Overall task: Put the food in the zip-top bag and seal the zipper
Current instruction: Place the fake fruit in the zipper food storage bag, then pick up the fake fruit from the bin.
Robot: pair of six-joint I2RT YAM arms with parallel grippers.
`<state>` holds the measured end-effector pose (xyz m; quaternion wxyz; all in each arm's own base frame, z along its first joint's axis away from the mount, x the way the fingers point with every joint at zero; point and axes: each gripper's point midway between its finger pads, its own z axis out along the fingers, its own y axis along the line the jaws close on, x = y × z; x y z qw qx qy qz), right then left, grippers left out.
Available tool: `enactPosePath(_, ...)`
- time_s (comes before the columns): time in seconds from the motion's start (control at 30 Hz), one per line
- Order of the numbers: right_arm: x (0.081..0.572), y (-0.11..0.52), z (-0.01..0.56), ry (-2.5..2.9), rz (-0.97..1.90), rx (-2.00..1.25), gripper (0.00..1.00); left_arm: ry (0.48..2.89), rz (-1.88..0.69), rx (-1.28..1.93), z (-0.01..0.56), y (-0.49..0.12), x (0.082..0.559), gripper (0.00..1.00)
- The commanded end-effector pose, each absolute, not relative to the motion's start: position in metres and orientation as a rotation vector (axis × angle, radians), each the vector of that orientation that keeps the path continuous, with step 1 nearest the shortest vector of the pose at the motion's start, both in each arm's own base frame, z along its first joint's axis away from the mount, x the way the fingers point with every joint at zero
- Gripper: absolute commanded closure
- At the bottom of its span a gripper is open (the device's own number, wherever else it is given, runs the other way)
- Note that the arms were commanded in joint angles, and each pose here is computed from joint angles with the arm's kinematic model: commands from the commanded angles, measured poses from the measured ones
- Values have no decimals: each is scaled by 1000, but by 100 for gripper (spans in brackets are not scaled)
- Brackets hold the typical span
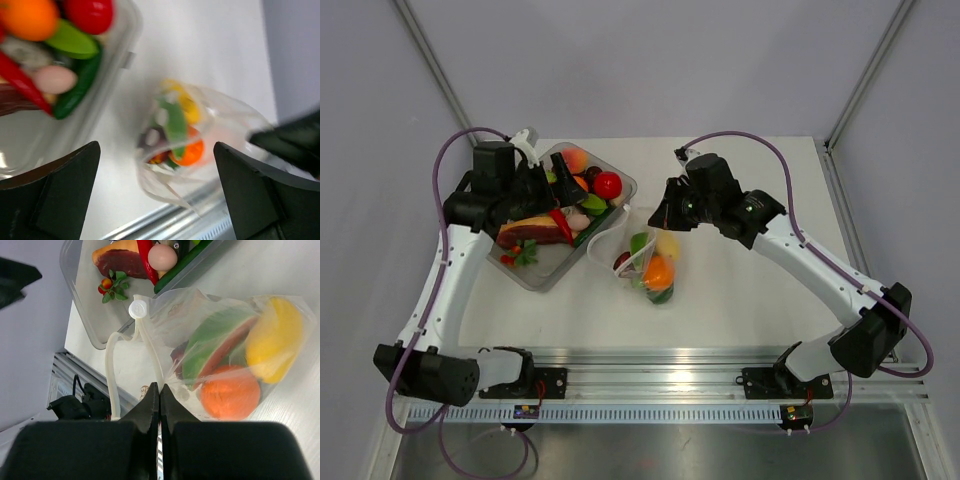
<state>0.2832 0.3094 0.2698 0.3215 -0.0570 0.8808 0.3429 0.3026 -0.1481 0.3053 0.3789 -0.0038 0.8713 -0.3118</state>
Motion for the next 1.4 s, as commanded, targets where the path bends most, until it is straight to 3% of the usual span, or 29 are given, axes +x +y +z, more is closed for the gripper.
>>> enactPosePath(0.0, 282, 309, 298, 2213, 931, -163, 100, 2241, -402, -262, 281, -88, 345, 1)
enactPosePath(0.2, 281, 310, 298, 2213, 937, -168, 100, 2385, -136, -347, 222, -57, 378, 3)
enactPosePath(0.6, 282, 315, 297, 2231, 943, -196, 100, 2483, -260, -456, 137, -86, 420, 34)
enactPosePath(0.93, 286, 318, 291, 2246, 934, -197, 100, 2543, -322, -464, 110, -111, 431, 34)
enactPosePath(1.13, 286, 318, 286, 2258, 925, -205, 100, 2591, -230, -551, 87, -109, 425, 36)
enactPosePath(1.37, 284, 316, 286, 2259, 922, -205, 100, 2557, -242, -586, 78, -120, 427, 29)
